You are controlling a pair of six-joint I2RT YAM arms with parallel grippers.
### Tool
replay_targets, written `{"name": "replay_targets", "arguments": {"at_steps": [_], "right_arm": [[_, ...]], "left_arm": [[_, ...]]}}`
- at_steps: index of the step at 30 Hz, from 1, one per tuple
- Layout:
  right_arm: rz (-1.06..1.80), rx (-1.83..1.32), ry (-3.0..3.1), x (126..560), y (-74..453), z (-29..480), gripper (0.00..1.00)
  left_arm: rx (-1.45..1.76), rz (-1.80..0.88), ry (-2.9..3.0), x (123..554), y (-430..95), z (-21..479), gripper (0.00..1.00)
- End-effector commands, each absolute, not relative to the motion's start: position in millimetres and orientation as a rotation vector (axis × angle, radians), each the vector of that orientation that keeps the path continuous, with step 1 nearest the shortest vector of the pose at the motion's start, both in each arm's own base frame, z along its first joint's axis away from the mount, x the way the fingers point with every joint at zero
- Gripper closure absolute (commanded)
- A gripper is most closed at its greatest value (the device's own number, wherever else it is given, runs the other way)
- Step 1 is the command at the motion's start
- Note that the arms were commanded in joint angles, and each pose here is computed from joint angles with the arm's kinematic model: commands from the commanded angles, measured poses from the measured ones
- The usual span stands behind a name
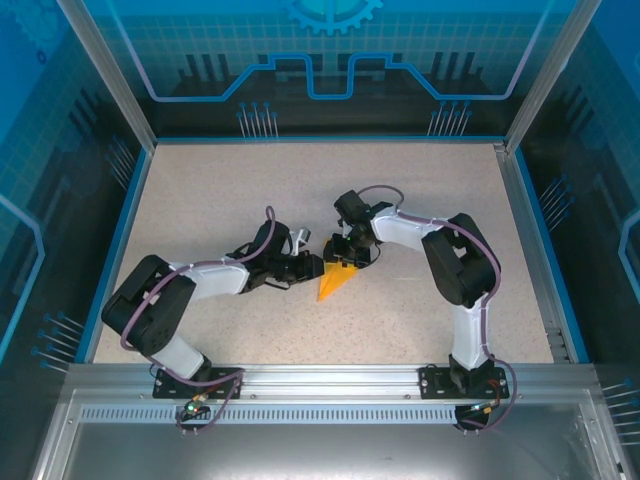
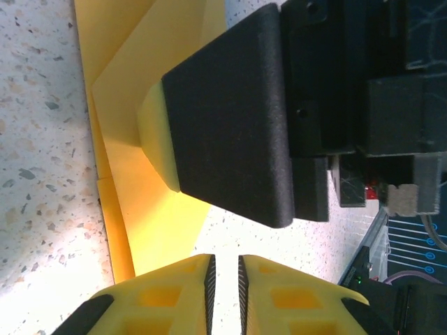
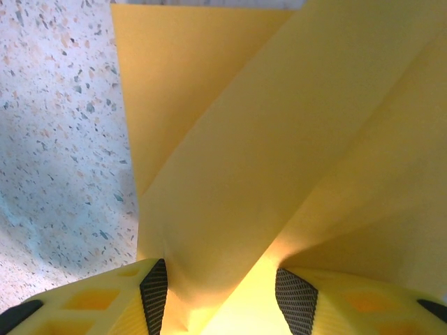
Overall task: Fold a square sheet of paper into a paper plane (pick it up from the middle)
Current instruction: Fourth fold the wing at the center of the table.
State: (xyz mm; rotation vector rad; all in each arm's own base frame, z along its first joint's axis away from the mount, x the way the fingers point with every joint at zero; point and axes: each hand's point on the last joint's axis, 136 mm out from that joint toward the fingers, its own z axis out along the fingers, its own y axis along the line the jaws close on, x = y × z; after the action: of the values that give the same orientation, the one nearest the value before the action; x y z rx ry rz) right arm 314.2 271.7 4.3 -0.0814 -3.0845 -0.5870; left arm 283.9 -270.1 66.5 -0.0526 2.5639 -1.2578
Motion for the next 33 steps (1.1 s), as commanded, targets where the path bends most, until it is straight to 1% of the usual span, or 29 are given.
{"name": "replay_targets", "arguments": {"at_steps": [1,6,14,18,24,33], "right_arm": [[-0.129,-0.12,-2.945,258,219,-83,0.48],[-0.116,-0.115,-2.94,258,219,-84,0.46],[-0.077,-0.123,-2.933,256,216,-87,0.45],[-0.061,-0.133,-2.928,254,214,-89,0.45],[-0.059,-0.14,-2.926,254,214,-89,0.45],[-0.044,-0.144,-2.924,252,211,-92,0.47]], "left_arm": [[-0.05,-1.299,2.582,283,-275,61,0.81],[-0.043,-1.326,2.596,284,-280,56,0.82],[-0.015,-1.384,2.585,286,-289,57,0.81],[-0.012,-1.377,2.59,286,-289,56,0.8],[-0.04,-1.339,2.649,285,-288,40,0.81],[-0.051,-1.305,2.687,284,-286,31,0.82]]}}
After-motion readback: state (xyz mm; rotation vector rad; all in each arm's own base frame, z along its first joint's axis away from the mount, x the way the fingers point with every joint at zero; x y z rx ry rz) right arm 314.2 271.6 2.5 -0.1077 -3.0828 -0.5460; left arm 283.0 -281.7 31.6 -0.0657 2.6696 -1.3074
